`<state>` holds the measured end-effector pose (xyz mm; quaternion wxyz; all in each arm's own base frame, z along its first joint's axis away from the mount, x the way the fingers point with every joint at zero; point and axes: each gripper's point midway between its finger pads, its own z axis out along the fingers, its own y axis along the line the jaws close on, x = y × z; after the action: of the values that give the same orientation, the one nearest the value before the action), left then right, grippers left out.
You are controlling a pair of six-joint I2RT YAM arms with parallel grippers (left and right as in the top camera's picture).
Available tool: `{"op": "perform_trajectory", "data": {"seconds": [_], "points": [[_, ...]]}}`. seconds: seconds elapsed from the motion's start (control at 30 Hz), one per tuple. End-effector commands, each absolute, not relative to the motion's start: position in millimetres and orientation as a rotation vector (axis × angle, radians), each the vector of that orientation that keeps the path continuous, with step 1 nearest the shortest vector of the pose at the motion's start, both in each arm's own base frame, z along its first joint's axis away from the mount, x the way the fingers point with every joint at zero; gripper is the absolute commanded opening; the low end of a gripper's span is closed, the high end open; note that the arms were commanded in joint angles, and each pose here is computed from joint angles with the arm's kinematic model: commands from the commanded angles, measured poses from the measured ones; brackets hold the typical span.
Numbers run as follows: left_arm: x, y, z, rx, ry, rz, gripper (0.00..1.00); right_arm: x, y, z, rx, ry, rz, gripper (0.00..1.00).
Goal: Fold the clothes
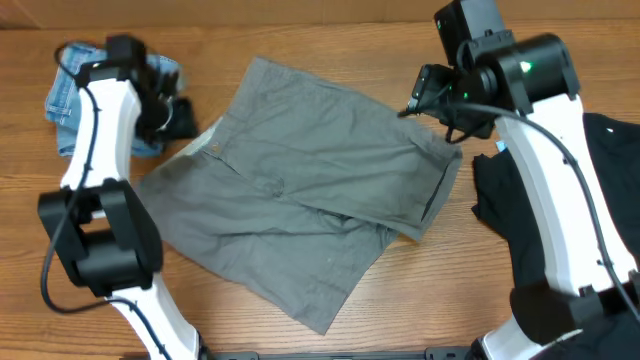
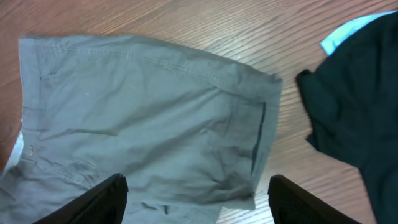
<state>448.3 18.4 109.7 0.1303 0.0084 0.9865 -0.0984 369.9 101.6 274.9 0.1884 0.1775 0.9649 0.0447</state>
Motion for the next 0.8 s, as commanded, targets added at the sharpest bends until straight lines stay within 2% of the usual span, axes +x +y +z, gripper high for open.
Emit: {"op": "perform_trajectory", "data": {"seconds": [0.0, 0.13, 0.3, 0.37, 0.47, 0.53, 0.77], "points": [[462.5, -36.5, 126.4, 0.348, 2.743, -0.344, 0.47, 370.6, 110.9, 283.5, 0.461, 2.702, 0.221, 0.77], [486.0, -64.0, 104.2, 0.455, 2.704, -0.214, 0.53, 371.4, 114.3, 285.0, 0.419, 2.703, 0.242, 0.77], [516.2, -90.8, 70.7, 0.512, 2.635, -0.213, 0.61, 367.4, 120.7, 284.2, 0.349, 2.732, 0.279, 0.77], [524.2, -97.1, 59.7, 0.524, 2.616, -0.213, 0.58, 366.3, 120.4, 283.6, 0.350, 2.737, 0.276, 0.77], [533.7, -97.5, 44.2, 0.521, 2.604, -0.202, 0.46, 364.5, 119.9, 282.8, 0.352, 2.744, 0.273, 0.77], [539.8, -84.9, 30.8, 0.457, 2.625, -0.137, 0.34, 364.4, 119.8, 282.6, 0.353, 2.746, 0.272, 0.78], [540.1, -36.6, -21.4, 0.343, 2.726, 0.018, 0.22, 364.6, 119.7, 282.4, 0.391, 2.742, 0.278, 0.78]]}}
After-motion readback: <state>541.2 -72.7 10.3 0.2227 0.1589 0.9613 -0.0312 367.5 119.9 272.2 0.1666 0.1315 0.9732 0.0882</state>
